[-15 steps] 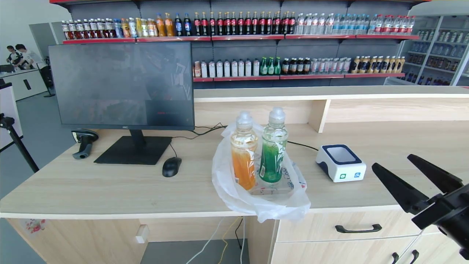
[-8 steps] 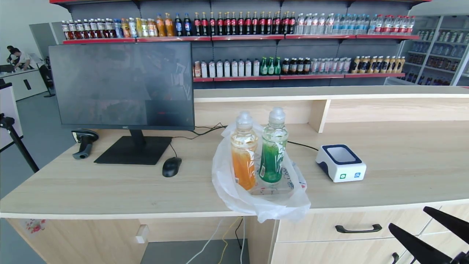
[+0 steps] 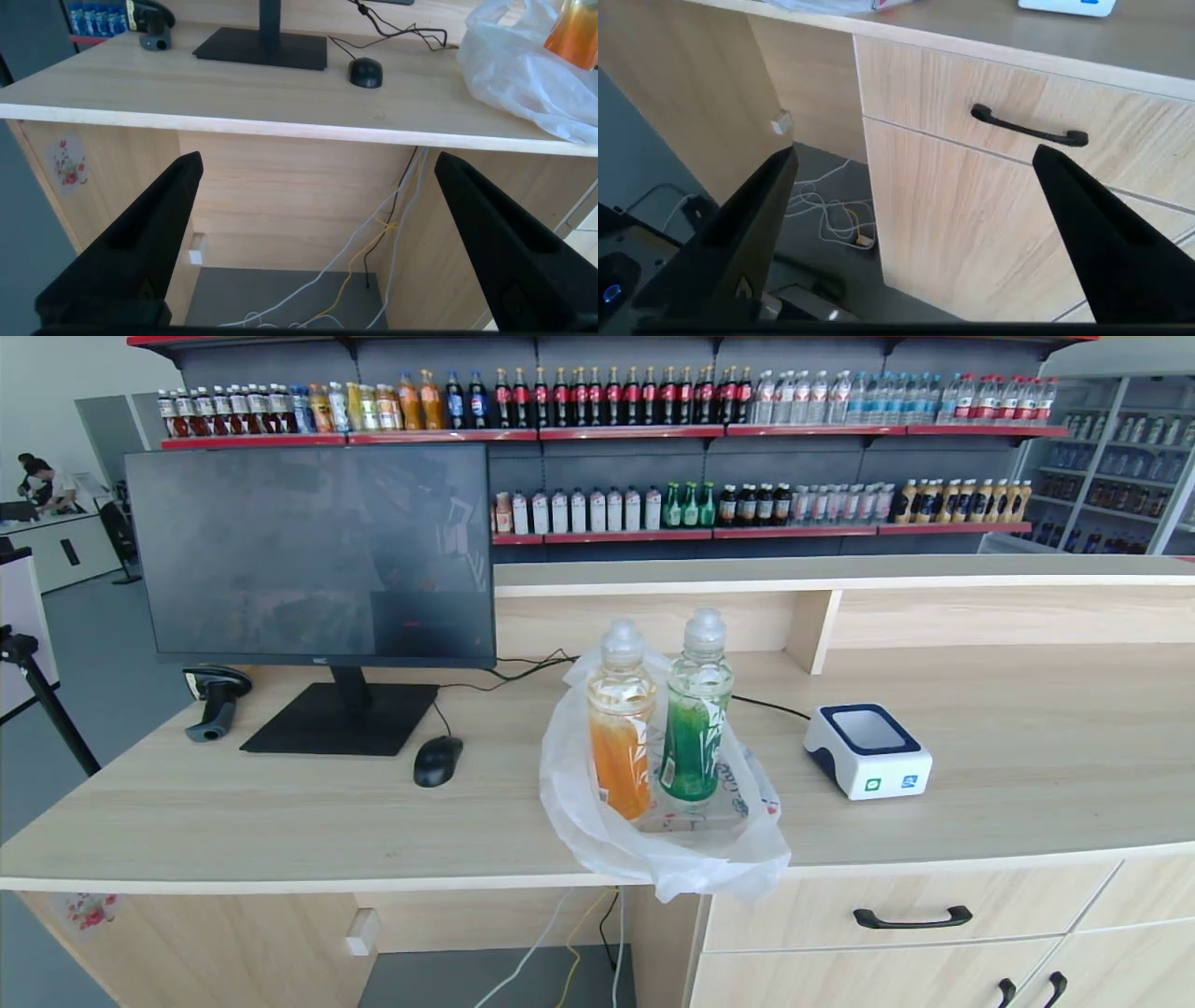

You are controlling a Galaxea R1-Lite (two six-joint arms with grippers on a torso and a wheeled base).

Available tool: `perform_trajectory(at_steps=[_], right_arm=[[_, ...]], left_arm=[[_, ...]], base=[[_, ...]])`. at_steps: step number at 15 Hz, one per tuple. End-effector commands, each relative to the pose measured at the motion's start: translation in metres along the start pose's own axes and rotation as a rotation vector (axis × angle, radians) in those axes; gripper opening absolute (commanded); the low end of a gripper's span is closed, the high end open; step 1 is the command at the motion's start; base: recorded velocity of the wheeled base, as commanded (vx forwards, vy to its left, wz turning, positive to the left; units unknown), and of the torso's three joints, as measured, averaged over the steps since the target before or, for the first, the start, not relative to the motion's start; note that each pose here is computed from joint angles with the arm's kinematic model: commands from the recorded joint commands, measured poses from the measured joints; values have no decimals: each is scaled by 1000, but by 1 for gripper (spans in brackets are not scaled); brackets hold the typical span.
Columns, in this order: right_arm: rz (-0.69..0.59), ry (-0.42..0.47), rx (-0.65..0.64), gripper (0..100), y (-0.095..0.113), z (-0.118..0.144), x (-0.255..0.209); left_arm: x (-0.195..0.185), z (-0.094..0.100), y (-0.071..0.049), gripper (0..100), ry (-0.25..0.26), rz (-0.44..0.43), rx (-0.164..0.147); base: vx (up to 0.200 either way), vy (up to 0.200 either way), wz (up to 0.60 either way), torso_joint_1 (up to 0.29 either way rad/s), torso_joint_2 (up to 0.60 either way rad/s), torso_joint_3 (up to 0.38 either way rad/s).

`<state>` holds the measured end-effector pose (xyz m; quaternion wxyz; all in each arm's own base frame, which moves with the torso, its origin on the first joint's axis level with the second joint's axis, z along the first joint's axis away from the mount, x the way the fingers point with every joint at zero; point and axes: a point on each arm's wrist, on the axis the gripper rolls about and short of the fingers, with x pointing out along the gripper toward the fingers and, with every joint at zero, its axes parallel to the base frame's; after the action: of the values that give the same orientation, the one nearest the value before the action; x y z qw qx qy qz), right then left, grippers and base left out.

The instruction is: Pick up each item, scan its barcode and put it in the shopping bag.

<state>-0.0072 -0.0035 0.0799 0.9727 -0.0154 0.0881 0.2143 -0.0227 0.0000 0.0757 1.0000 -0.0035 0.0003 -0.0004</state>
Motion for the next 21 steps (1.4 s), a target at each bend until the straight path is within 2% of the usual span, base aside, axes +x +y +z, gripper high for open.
perform_trajectory(at_steps=[1,4,7,9,10,14,21], right_arm=[[-29,-43,1,100,0,-2,-4],[-235,-11,24,100,2,-2,-1],[-338,-42,36,100,4,-2,-3],[-434,-147,28,100,9,-5,-10],[-444,-178,19,100,10,-6,-12],[-433,-190,79,100,10,-6,-12],[-433,-191,76,100,10,-6,-12]], left_arm=[[0,0,0,100,-1,-1,-1],[0,0,0,100,-1,1,-2],[0,0,0,100,-1,1,-2],[0,0,0,100,-1,-1,-2],[0,0,0,100,-1,-1,-2],[0,0,0,100,-1,-1,-2],[0,0,0,100,-1,-1,-2]], base=[[0,0,0,0,0,0],[0,0,0,0,0,0],[0,0,0,0,0,0],[0,0,0,0,0,0],[0,0,0,0,0,0],[0,0,0,0,0,0],[0,0,0,0,0,0]])
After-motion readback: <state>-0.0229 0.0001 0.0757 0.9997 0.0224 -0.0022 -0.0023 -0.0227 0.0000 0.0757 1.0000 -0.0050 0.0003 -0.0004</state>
